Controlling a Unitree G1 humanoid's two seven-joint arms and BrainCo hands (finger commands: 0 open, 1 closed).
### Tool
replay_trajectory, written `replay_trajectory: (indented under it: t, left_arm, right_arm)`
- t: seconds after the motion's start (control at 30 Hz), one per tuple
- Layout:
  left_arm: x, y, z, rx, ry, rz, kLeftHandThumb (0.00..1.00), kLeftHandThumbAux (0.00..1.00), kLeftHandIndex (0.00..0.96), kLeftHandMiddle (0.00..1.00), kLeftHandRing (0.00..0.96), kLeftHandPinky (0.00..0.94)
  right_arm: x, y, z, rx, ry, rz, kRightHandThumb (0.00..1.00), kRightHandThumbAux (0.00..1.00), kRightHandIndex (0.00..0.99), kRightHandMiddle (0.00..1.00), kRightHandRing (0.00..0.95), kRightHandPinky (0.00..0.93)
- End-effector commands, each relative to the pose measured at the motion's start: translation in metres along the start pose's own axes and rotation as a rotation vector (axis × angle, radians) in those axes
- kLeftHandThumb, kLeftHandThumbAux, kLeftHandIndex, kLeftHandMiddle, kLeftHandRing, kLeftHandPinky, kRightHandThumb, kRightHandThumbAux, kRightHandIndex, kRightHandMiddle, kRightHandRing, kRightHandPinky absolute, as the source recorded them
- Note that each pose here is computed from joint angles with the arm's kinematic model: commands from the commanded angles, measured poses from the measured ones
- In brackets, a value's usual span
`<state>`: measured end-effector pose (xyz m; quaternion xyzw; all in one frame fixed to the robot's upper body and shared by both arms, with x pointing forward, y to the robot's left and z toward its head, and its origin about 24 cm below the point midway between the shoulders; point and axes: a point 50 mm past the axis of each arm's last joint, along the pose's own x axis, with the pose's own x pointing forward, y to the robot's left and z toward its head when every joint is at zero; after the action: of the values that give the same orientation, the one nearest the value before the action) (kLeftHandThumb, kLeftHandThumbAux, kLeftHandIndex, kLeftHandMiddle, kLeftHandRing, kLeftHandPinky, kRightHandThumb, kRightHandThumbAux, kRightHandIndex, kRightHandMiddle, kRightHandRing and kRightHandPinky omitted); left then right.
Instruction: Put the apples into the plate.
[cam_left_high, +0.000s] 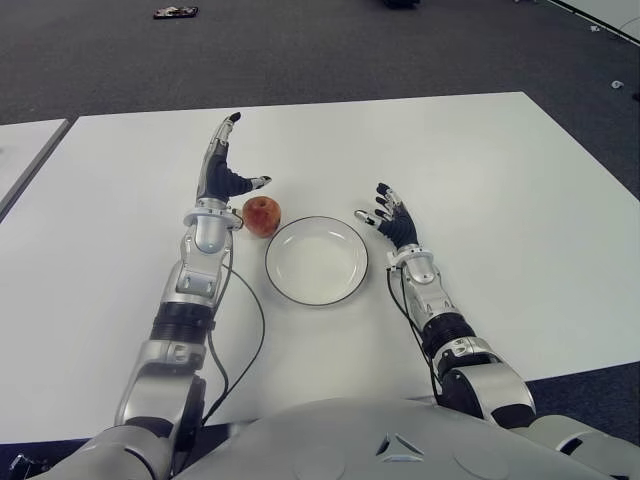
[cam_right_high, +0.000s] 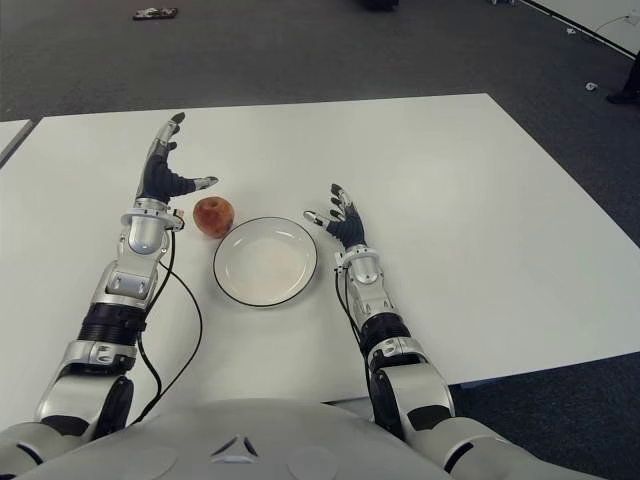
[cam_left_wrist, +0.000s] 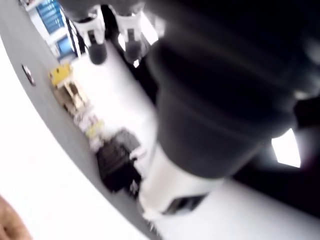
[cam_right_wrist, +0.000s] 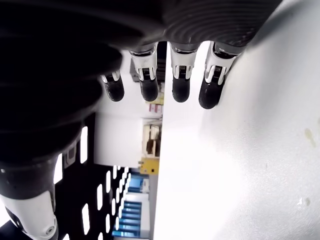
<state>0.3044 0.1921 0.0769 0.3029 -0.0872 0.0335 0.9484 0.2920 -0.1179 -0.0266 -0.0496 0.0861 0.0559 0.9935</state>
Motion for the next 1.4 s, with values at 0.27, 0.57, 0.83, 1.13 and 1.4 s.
replay_trajectory:
  t: [0.27, 0.57, 0.83, 1.13, 1.4]
  left_arm:
    - [0.014, -0.002, -0.001, 0.371, -0.047, -0.241, 0.045, 0.375, 0.0, 0.0, 0.0, 0.025]
    - [0.017, -0.009, 0.0, 0.504, -0.038, -0.413, 0.055, 0.332, 0.0, 0.0, 0.0, 0.002]
    - [0.01, -0.016, -0.001, 0.524, 0.001, -0.511, 0.053, 0.33, 0.0, 0.0, 0.0, 0.001]
    - [0.002, -0.015, -0.009, 0.6, 0.049, -0.563, 0.043, 0.345, 0.0, 0.0, 0.0, 0.03]
    - [-0.001, -0.017, -0.016, 0.67, 0.097, -0.594, 0.032, 0.351, 0.0, 0.0, 0.0, 0.035]
  right_arm:
    - [-0.013, 0.005, -0.028, 0.011, 0.14, 0.022, 0.048, 0.695, 0.0, 0.06, 0.082, 0.134]
    - [-0.013, 0.004, -0.029, 0.011, 0.139, 0.026, 0.043, 0.693, 0.0, 0.061, 0.083, 0.132]
    - [-0.014, 0.004, -0.029, 0.009, 0.138, 0.028, 0.044, 0.693, 0.0, 0.064, 0.084, 0.13]
    - [-0.013, 0.002, -0.029, 0.01, 0.141, 0.03, 0.048, 0.684, 0.0, 0.072, 0.1, 0.163]
    - [-0.013, 0.002, -0.029, 0.019, 0.14, 0.033, 0.054, 0.693, 0.0, 0.067, 0.097, 0.16]
